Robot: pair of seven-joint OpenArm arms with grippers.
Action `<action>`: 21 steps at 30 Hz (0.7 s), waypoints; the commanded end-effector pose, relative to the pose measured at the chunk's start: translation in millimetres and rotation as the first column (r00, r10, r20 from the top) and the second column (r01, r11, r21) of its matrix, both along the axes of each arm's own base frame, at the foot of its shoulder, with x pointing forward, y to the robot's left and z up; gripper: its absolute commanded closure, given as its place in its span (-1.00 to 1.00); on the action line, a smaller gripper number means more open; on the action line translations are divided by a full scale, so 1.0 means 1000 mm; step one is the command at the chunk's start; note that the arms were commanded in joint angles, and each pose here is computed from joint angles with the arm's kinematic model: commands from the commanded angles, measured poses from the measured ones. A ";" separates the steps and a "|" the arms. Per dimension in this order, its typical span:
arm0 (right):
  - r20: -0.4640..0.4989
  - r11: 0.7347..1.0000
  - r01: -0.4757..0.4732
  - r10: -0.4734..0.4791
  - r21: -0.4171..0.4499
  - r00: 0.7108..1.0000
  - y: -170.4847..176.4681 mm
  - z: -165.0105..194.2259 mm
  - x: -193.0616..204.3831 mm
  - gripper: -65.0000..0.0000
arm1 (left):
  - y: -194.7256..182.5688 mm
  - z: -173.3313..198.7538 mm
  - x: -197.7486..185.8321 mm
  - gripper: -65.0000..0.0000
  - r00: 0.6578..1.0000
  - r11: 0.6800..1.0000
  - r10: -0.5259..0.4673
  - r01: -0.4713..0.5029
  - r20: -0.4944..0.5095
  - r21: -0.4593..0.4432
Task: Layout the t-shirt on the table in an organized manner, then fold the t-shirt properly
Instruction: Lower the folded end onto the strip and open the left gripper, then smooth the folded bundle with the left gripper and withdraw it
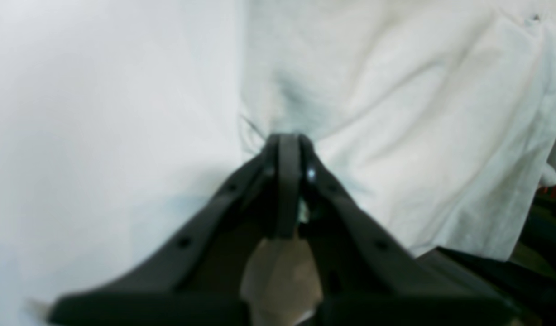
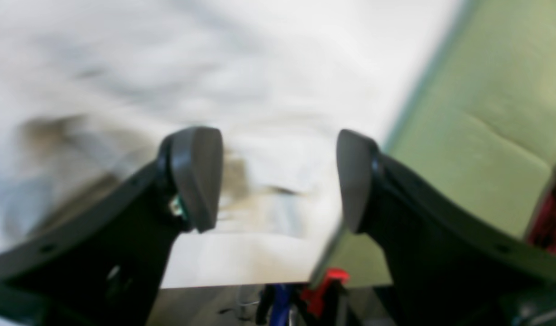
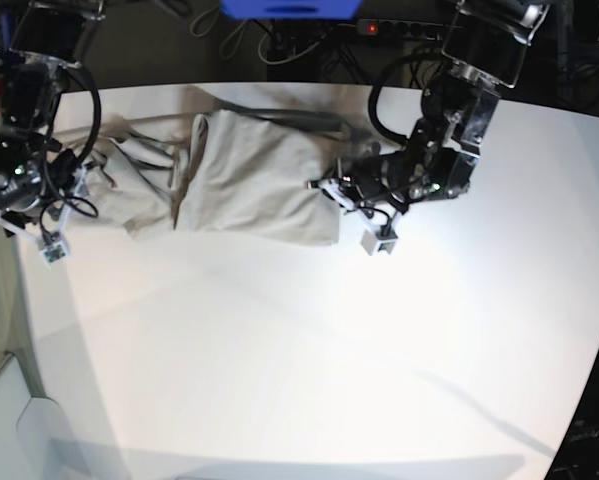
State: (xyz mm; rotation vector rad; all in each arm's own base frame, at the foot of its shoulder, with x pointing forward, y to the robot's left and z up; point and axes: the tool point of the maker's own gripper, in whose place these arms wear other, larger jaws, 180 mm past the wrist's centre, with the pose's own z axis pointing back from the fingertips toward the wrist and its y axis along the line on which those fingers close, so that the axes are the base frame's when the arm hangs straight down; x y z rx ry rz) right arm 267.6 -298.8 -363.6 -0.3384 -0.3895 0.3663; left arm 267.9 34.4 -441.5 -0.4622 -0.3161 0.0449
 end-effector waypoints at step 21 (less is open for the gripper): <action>-0.134 0.965 0.214 -0.194 0.153 0.972 -0.031 -0.038 0.011 -0.29 | 0.062 -0.018 -0.003 1.00 0.999 0.983 0.036 -0.030 -0.029 0.182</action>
